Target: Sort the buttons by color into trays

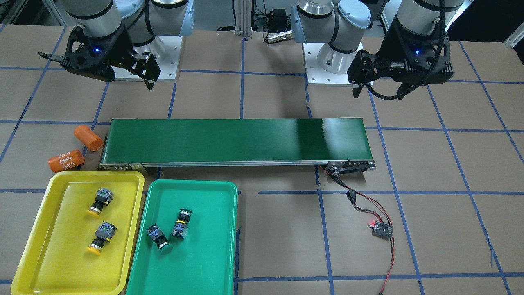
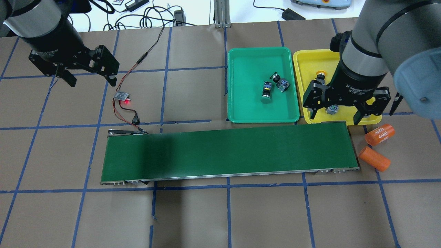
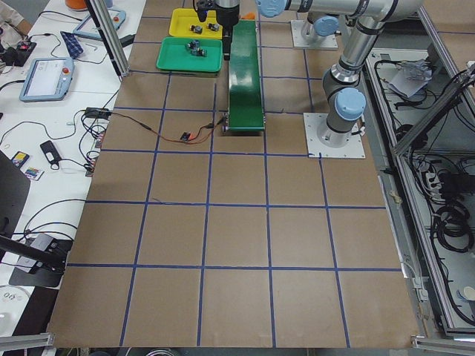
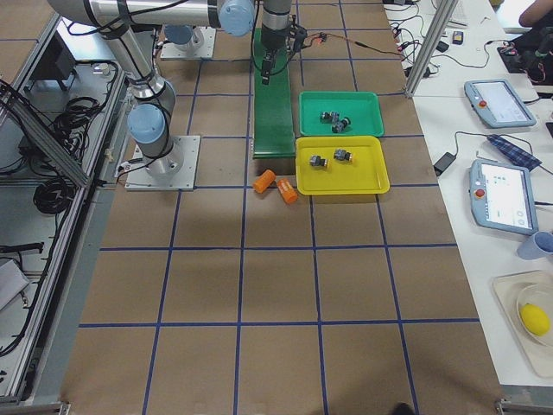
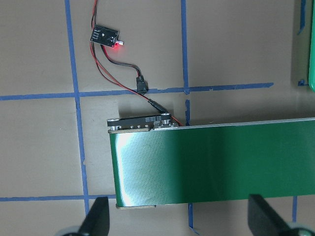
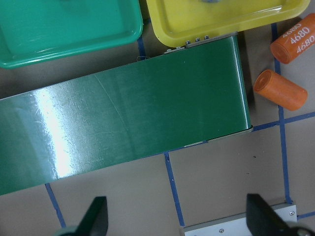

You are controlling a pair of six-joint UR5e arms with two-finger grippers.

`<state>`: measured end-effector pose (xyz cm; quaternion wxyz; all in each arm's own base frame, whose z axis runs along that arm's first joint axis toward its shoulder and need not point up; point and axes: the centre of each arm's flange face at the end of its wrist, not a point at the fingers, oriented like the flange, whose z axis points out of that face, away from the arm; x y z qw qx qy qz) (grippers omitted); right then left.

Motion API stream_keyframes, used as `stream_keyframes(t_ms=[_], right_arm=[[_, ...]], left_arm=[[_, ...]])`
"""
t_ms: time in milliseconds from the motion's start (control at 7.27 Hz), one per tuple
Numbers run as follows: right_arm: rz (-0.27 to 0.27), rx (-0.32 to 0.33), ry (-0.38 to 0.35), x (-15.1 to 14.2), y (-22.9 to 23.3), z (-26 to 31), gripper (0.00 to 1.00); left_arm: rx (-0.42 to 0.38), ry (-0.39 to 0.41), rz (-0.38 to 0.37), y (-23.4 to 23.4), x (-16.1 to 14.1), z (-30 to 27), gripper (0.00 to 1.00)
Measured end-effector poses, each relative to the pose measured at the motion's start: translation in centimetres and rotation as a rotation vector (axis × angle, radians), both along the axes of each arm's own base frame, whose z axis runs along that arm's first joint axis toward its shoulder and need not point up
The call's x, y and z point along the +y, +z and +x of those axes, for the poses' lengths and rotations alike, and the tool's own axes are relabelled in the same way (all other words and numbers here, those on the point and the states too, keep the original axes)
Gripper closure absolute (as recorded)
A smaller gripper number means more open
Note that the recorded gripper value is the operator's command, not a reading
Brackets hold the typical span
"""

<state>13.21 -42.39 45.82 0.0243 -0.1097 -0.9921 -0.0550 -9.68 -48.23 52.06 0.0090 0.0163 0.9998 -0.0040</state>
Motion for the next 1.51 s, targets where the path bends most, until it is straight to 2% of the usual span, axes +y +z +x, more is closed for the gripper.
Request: stream_keyframes(t_ms=[412, 825, 1512], right_arm=[[0.002, -0.002, 0.023, 0.0, 0.1, -0.1, 0.00], [0.005, -0.008, 0.076, -0.1, 0.1, -0.2, 0.00], [0.006, -0.010, 0.088, 0.1, 0.0, 0.1, 0.00]], left_arm=[[0.000, -0.003, -0.006, 0.5, 0.5, -0.2, 0.00], [0.000, -0.007, -0.022, 1.3, 1.3, -0.4, 0.00], [0.002, -0.008, -0.028, 1.3, 1.9, -0.5, 0.00]])
